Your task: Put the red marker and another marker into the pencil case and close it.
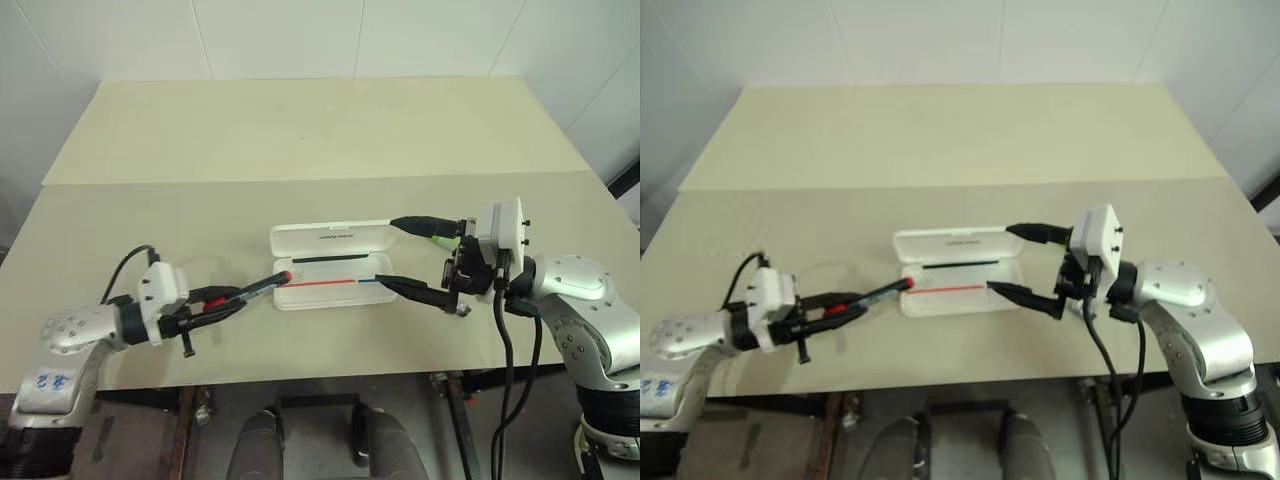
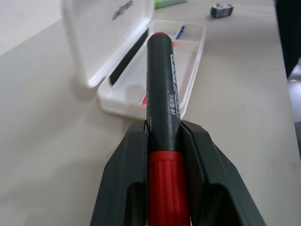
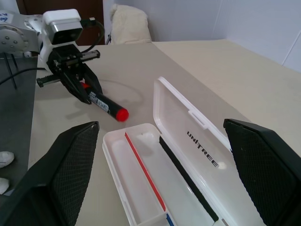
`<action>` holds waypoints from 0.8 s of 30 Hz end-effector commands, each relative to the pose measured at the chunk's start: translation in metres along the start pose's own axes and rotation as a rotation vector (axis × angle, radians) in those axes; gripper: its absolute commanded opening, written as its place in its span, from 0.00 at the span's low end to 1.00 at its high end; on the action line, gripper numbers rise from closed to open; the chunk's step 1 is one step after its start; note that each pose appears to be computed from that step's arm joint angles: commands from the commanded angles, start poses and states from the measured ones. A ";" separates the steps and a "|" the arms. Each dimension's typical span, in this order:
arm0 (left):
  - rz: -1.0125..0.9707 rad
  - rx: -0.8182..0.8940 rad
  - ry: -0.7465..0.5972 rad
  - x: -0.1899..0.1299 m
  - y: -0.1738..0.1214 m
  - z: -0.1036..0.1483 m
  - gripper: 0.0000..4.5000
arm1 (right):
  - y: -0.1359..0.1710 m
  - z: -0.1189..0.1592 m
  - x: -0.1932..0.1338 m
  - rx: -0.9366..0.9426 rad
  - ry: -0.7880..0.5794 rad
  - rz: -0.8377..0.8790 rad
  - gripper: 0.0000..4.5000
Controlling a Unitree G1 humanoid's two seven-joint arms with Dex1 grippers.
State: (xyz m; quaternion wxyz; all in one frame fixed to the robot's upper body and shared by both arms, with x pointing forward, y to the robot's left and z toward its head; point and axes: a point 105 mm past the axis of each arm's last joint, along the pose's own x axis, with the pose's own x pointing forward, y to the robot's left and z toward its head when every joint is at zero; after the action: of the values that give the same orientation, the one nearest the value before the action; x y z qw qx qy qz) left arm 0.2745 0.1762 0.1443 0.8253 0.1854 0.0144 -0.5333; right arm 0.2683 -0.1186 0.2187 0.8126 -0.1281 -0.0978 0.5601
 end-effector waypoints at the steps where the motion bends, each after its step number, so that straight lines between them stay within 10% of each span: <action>1: -0.059 0.036 0.008 0.020 0.004 0.004 0.14 | 0.006 0.008 -0.008 -0.037 -0.002 -0.005 1.00; 24: -0.085 0.108 0.026 0.098 0.017 0.013 0.14 | 0.024 -0.006 -0.037 0.004 0.109 -0.043 1.00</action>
State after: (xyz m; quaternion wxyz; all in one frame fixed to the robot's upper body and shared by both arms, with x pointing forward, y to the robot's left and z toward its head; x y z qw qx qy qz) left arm 0.3244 0.0961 0.1306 0.7878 0.2201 0.0206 -0.5749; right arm 0.2390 -0.1464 0.1927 0.8297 -0.1467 -0.0307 0.5376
